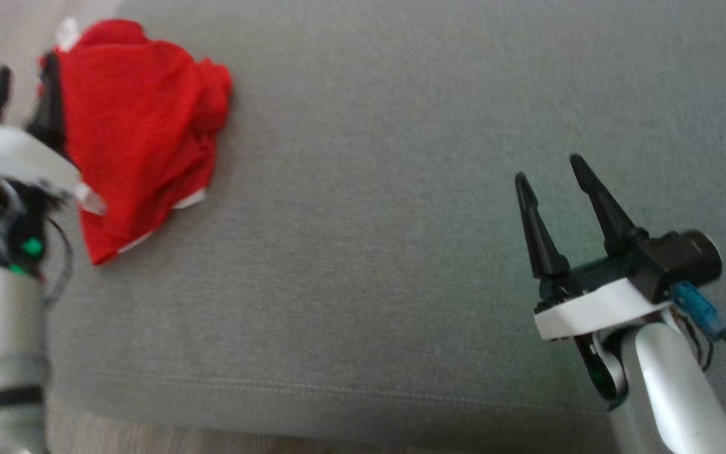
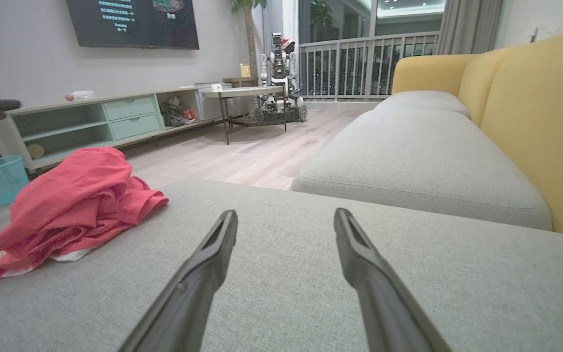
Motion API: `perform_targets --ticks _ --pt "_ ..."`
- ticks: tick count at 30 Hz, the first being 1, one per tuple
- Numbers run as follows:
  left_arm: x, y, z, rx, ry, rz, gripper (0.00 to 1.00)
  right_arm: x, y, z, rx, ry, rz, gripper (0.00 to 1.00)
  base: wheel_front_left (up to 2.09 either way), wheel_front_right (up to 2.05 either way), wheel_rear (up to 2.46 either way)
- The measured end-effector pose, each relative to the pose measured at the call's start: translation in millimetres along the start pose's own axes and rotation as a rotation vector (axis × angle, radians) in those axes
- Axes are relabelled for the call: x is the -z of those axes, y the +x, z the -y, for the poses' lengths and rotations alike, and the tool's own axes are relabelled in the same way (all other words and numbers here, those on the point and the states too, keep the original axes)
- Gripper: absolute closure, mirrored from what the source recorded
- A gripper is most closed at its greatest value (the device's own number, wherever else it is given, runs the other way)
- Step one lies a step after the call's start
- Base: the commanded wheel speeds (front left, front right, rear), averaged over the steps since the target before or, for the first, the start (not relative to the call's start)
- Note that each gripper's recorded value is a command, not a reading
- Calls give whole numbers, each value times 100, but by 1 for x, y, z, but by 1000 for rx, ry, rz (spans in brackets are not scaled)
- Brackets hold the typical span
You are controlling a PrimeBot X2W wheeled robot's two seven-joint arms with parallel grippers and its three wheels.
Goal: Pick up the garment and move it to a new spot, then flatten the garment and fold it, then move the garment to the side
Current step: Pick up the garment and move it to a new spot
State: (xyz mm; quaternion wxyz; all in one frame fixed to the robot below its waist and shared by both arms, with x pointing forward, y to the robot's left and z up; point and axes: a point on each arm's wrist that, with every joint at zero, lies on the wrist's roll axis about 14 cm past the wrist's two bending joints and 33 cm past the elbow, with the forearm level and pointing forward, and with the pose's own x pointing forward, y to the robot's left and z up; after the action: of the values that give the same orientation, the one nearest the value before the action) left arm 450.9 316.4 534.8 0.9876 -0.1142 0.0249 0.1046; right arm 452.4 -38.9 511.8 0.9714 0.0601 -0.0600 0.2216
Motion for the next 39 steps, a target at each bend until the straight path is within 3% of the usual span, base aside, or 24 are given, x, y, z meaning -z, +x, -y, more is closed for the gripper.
perform_targets --ticks 7,14,19,20,24,33,39 --pt "49 59 2 16 78 -280 0 13 0 32 71 -19 -21 0 0 0 0" --pt "117 70 -8 2 228 -558 0 24 -17 60 146 -38 -63 0 0 0 0" --pt "132 77 -12 -40 271 -620 2 27 -24 70 175 -45 -75 0 0 0 0" --pt "134 78 -11 -41 270 -627 100 27 -24 71 178 -46 -77 0 0 0 0" --pt "118 88 -6 -36 294 -528 100 23 -26 72 183 -47 -69 0 0 0 0" --pt "1 103 35 60 258 -1 100 -2 -32 68 193 -31 -15 0 0 0 0" --pt "-61 84 102 227 184 203 100 -26 -44 63 200 -18 35 0 0 0 0"
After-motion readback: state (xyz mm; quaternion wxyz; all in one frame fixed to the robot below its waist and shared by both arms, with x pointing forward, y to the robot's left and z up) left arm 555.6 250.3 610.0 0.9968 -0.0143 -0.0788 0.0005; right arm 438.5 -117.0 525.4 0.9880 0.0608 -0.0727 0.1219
